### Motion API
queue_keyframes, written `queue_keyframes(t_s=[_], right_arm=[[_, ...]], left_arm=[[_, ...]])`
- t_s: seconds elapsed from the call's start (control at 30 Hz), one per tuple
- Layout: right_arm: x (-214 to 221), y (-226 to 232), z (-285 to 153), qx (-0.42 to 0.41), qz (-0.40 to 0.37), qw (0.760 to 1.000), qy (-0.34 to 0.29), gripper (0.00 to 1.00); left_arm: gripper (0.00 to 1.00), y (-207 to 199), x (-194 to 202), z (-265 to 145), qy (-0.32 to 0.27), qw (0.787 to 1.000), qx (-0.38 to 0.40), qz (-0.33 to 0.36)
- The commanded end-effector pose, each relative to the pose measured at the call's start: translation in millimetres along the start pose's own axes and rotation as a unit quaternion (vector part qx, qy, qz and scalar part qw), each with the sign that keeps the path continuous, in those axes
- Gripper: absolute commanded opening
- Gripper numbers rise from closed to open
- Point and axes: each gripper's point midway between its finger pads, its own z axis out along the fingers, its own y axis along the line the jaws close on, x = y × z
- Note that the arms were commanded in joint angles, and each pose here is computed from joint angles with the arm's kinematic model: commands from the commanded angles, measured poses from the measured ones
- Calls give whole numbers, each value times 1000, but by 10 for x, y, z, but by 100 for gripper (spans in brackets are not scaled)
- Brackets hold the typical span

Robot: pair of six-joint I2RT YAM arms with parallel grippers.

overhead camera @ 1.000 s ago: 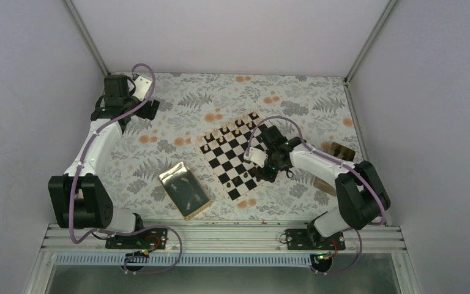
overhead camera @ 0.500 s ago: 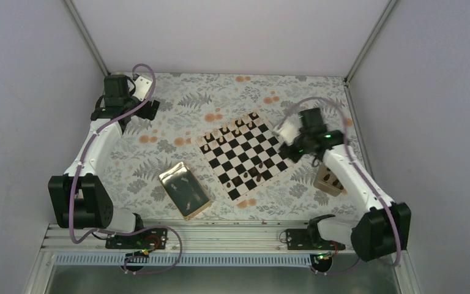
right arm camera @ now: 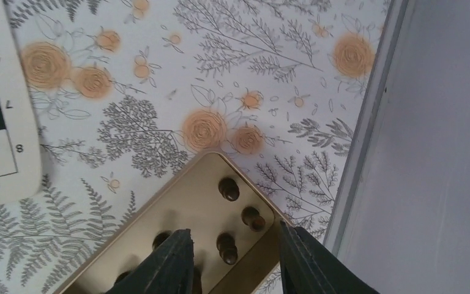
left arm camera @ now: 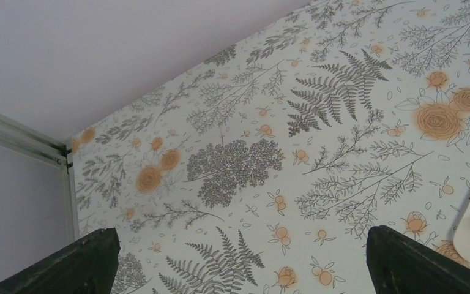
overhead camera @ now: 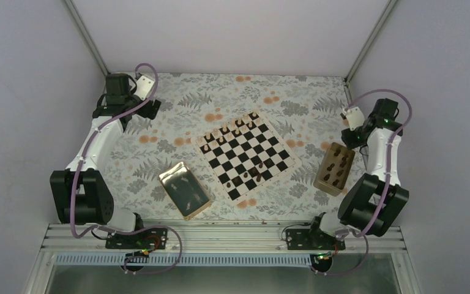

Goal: Set up the chess pieces on the board
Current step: Pick up the chess piece from the storage box.

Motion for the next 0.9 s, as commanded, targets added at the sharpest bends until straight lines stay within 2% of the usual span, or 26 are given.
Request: queue_keyframes(t_s=[0.0, 0.37, 0.87], right_arm=[[107, -4, 93, -25, 10, 999, 33, 40], [656, 402, 369, -77, 16, 992, 101, 47], [895, 446, 709, -69, 17, 990, 121, 48]], left_arm=[[100, 39, -156, 50, -27, 1000, 0, 15], [100, -27, -46, 158, -26, 999, 9, 31], [100, -43, -53, 141, -28, 999, 13, 21]])
